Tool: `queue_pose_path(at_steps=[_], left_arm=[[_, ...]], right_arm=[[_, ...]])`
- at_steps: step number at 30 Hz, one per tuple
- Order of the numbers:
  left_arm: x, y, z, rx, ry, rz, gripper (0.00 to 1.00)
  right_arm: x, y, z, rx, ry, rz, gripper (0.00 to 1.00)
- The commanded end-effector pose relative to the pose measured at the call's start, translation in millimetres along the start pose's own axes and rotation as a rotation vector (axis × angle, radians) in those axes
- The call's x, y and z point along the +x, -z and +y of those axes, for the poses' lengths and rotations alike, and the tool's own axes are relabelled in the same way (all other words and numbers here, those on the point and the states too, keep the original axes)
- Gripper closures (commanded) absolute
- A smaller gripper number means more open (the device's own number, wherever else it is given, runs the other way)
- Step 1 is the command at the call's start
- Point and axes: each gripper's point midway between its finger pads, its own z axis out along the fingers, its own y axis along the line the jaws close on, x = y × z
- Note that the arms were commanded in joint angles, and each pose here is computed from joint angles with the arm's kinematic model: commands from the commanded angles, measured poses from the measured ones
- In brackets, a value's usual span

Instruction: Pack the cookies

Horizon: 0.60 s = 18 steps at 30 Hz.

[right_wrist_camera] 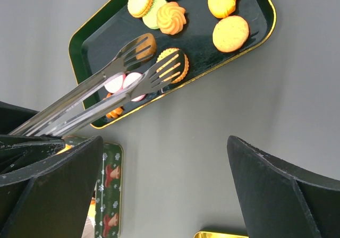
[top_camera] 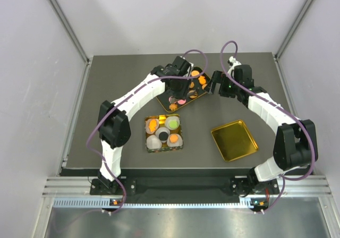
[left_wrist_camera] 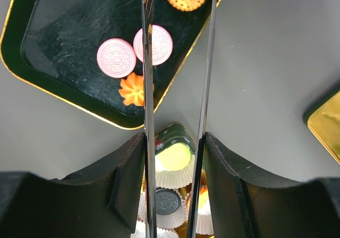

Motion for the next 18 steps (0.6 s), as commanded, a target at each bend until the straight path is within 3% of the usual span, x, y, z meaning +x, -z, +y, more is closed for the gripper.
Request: queue_pose_path(at_steps=[1, 18], left_arm=[[-26, 7, -8, 0.041, -0.004, -0.086, 0.49], [-15, -4, -9, 0.011, -0.048, -0.039, 0.48]], right_arm=[[-28, 8, 21, -0.039, 0.050, -0.073, 0.00], [-28, 7, 20, -0.039, 0.053, -0.072, 0.00]])
